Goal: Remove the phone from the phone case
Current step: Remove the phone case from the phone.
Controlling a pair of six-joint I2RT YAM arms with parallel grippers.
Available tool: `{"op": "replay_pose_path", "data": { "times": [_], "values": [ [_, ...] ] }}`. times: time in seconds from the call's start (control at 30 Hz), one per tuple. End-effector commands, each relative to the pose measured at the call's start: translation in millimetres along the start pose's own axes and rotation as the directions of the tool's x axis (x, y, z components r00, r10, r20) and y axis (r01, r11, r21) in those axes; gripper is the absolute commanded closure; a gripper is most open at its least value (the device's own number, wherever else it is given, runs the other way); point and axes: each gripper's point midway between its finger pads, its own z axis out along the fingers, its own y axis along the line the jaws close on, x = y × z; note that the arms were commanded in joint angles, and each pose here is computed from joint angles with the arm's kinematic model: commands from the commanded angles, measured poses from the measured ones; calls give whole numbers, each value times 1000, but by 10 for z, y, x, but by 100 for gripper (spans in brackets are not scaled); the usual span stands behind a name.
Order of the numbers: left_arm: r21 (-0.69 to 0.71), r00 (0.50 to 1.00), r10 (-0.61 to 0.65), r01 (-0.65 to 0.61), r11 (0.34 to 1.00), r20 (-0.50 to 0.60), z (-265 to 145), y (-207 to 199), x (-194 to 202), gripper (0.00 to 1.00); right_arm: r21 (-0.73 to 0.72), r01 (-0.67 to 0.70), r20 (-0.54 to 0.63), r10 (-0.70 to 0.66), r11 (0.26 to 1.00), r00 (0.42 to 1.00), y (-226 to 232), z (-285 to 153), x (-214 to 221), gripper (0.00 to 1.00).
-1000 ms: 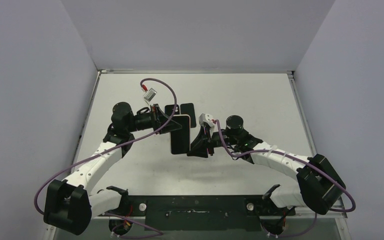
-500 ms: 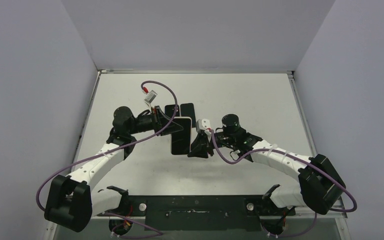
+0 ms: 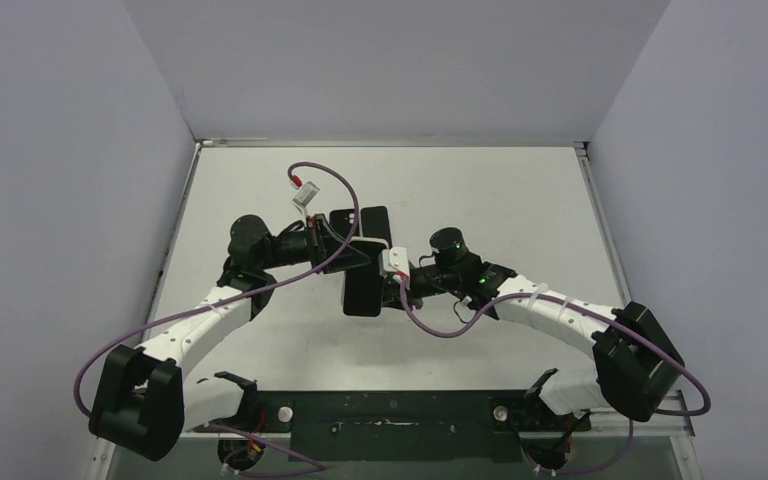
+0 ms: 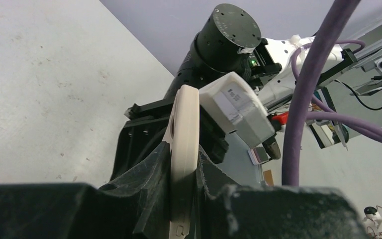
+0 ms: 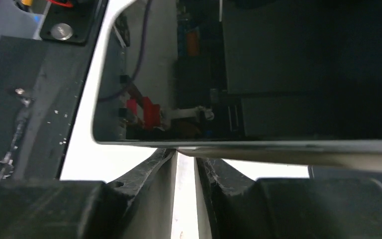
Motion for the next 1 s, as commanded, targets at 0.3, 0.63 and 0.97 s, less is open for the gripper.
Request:
{"op": "replay_pose_path", "data": {
  "times": [0.3, 0.63, 0.97],
  "values": [
    [52, 1000, 7, -6, 999, -23, 0, -239, 49, 100, 309, -35, 76, 12, 950, 997, -588, -265, -120, 80],
    [-177, 972, 14, 28, 984, 233, -188, 213, -321, 100, 482, -332, 299, 204, 811, 932, -475, -736, -304, 27],
    [-212, 912, -20, 117, 970, 410, -286, 344, -523, 100, 284, -732, 594, 486, 619, 641, -287, -810, -476, 19]
  ]
}}
